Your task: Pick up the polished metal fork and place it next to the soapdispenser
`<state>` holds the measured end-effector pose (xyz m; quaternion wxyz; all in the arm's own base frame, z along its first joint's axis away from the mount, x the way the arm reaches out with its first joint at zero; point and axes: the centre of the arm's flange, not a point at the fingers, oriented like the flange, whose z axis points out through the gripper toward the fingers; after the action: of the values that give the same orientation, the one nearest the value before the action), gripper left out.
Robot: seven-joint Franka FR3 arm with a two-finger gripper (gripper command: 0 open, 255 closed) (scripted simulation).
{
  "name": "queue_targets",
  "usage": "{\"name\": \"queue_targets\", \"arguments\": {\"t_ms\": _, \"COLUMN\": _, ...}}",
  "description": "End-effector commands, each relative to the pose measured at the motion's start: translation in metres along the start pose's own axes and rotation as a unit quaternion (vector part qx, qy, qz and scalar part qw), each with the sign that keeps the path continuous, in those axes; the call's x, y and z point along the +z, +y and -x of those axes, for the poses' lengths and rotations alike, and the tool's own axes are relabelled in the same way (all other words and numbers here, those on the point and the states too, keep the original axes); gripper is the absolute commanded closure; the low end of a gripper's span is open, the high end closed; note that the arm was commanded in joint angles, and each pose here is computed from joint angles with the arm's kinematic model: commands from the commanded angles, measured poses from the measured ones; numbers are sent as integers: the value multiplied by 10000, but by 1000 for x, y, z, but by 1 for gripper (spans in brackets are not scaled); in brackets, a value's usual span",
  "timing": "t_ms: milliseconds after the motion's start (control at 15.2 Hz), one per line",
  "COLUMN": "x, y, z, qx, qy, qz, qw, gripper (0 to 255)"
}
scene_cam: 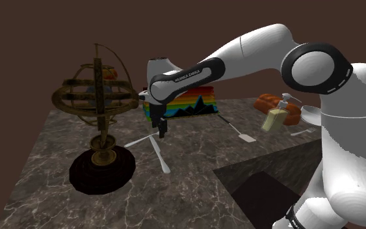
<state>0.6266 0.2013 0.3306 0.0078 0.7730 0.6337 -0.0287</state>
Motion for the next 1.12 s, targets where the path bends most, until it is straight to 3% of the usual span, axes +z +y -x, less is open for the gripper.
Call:
{"name": "queue_targets", "arguments": {"t_ms": 0, "x": 0, "y": 0, "z": 0, "qx": 0, "qy": 0, "qz": 0, "qw": 10000, "gripper": 255}}
{"name": "queue_targets", "arguments": {"t_ms": 594, "x": 0, "y": 0, "z": 0, "qx": 0, "qy": 0, "qz": 0, "qw": 10000, "gripper": 255}}
{"name": "queue_targets", "arguments": {"t_ms": 1056, "x": -37, "y": -1, "z": 2, "qx": 0, "qy": 0, "qz": 0, "qw": 10000, "gripper": 255}}
